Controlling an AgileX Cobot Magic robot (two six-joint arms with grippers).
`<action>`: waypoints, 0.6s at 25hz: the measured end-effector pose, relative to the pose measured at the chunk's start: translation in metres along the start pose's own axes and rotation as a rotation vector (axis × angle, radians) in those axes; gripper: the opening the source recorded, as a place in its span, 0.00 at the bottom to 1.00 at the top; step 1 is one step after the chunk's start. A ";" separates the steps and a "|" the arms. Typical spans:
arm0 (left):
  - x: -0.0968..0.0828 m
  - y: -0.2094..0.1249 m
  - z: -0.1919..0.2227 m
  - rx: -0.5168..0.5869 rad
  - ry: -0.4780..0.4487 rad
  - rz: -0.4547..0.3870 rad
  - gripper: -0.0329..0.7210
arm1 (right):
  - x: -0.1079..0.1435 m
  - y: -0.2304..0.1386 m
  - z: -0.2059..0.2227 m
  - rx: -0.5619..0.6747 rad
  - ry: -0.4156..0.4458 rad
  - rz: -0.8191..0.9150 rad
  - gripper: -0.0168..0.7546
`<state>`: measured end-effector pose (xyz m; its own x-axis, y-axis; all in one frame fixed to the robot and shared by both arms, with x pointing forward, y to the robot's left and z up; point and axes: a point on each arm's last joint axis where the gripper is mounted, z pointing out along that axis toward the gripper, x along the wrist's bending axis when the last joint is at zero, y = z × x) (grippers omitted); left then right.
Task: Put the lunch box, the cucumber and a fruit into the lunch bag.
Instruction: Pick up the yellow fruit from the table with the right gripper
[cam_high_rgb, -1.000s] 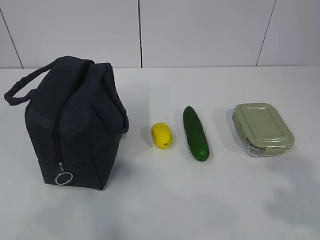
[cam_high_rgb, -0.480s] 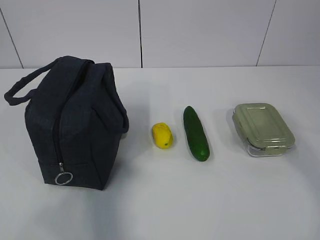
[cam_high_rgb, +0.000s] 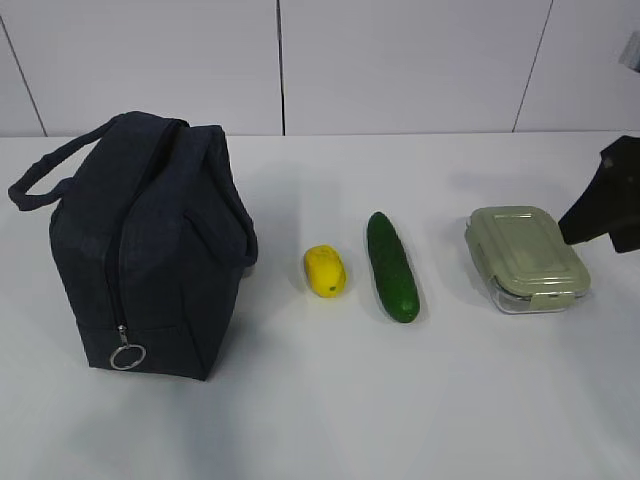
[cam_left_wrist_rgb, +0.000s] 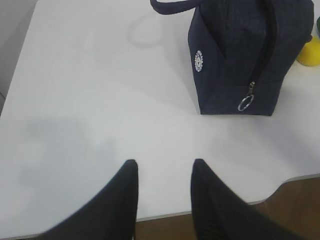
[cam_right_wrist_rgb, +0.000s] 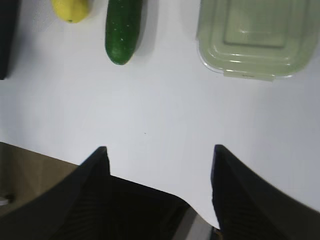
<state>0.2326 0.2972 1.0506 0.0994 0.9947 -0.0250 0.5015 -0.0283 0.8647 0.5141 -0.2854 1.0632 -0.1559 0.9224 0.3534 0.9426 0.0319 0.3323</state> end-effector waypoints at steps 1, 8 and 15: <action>0.000 0.000 0.000 0.000 0.000 0.000 0.36 | -0.006 0.003 0.001 -0.002 0.036 0.011 0.64; 0.000 0.000 0.000 0.000 0.000 0.000 0.36 | -0.063 0.017 -0.005 -0.049 0.171 0.089 0.64; 0.000 0.000 0.000 0.000 0.000 0.000 0.36 | -0.110 0.048 0.022 -0.049 0.212 0.120 0.64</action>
<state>0.2326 0.2972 1.0506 0.0994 0.9947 -0.0250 0.5015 -0.0283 0.8647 0.5827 -0.3768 1.0214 -0.1067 0.8169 0.5668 0.9434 -0.0970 0.3173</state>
